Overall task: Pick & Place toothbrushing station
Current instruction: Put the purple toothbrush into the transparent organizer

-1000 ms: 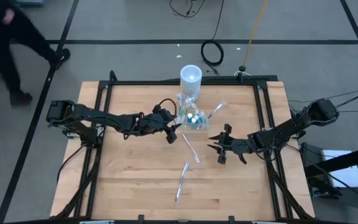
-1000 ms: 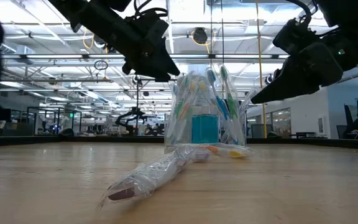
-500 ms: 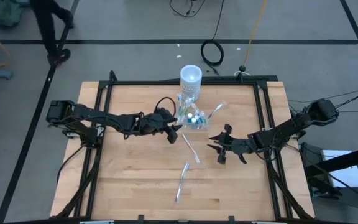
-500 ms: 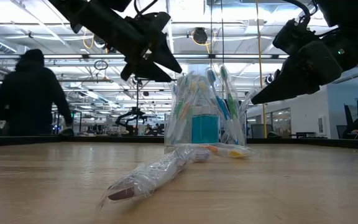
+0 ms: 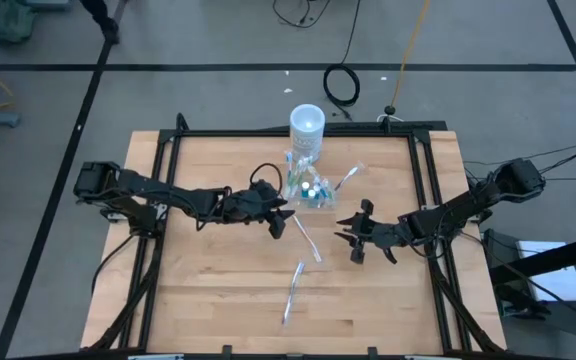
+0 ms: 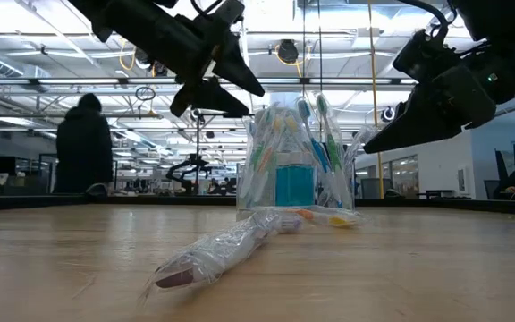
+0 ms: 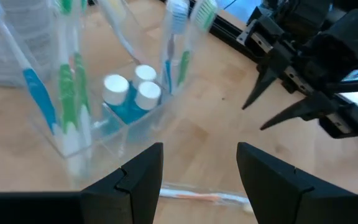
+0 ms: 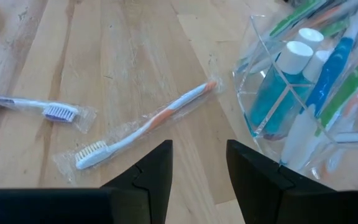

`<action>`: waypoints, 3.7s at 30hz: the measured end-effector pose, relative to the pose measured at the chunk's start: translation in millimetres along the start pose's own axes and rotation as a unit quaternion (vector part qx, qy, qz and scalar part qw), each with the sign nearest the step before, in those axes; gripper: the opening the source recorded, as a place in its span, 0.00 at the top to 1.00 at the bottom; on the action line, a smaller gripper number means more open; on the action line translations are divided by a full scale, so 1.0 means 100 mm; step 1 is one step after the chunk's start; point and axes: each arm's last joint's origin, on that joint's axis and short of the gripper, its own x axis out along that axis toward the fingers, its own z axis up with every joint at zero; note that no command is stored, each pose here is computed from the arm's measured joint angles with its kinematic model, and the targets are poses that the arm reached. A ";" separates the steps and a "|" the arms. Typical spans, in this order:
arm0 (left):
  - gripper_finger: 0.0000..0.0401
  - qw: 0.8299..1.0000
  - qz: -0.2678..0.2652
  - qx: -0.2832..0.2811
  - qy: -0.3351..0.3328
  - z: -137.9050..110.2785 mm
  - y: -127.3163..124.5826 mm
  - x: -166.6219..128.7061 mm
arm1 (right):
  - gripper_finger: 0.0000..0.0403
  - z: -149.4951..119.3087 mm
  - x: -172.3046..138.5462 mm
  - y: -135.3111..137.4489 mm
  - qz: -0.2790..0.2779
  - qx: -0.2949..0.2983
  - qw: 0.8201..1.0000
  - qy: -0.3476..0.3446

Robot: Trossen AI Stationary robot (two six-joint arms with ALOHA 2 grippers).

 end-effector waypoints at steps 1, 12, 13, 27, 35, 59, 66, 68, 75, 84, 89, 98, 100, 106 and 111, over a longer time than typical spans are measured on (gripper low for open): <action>0.47 1.000 -0.003 -0.004 0.001 -0.01 -0.02 -0.01 | 0.65 0.00 0.00 0.00 0.000 -0.007 1.000 0.000; 0.47 0.997 -0.071 -0.013 0.040 -0.34 -0.45 -0.19 | 0.65 0.09 0.03 -0.04 -0.012 -0.112 0.993 -0.036; 0.47 0.996 -0.076 -0.013 0.047 -0.40 -0.50 -0.22 | 0.65 0.11 0.03 -0.06 -0.016 -0.112 0.993 -0.043; 0.47 0.985 -0.079 -0.064 0.136 -1.11 -0.77 -0.10 | 0.65 0.16 0.11 -0.23 -0.046 0.024 0.997 -0.052; 0.47 0.974 -0.093 -0.102 0.178 -1.24 -0.69 0.12 | 0.65 0.13 0.11 -0.23 -0.044 0.092 0.994 -0.040; 0.47 0.965 -0.034 0.077 0.247 -1.23 -0.78 0.61 | 0.65 0.07 0.11 -0.24 -0.051 0.107 0.993 -0.015; 0.47 0.962 -0.031 0.131 0.239 -1.21 -0.81 0.63 | 0.65 0.02 0.10 -0.25 -0.052 0.106 0.993 -0.012; 0.47 0.961 -0.027 0.139 0.239 -1.22 -0.81 0.63 | 0.65 -0.02 0.10 -0.26 -0.053 0.105 0.993 -0.011; 0.53 0.958 -0.001 0.150 0.243 -1.23 -0.77 0.62 | 0.65 -0.17 0.06 -0.30 -0.049 0.113 0.992 -0.027; 0.84 0.956 -0.003 0.162 0.243 -1.22 -0.76 0.63 | 0.65 -0.35 -0.01 -0.37 -0.042 0.127 0.990 -0.053; 0.98 0.951 -0.011 0.191 0.243 -1.22 -0.75 0.63 | 0.65 -0.44 -0.04 -0.39 -0.043 0.125 0.990 -0.048; 0.97 0.951 -0.011 0.215 0.224 -1.14 -0.77 0.59 | 0.65 -0.53 -0.06 -0.42 -0.047 0.119 0.991 -0.039; 0.99 0.954 -0.003 0.221 0.205 -1.08 -0.79 0.56 | 0.65 -0.54 -0.07 -0.43 -0.048 0.118 0.991 -0.037; 0.98 0.965 0.033 0.219 0.140 -0.86 -0.84 0.42 | 0.65 -0.58 -0.07 -0.46 -0.058 0.119 0.991 -0.031; 0.98 0.972 0.041 0.210 0.100 -0.67 -0.89 0.28 | 0.65 -0.58 -0.06 -0.50 -0.068 0.122 0.990 -0.029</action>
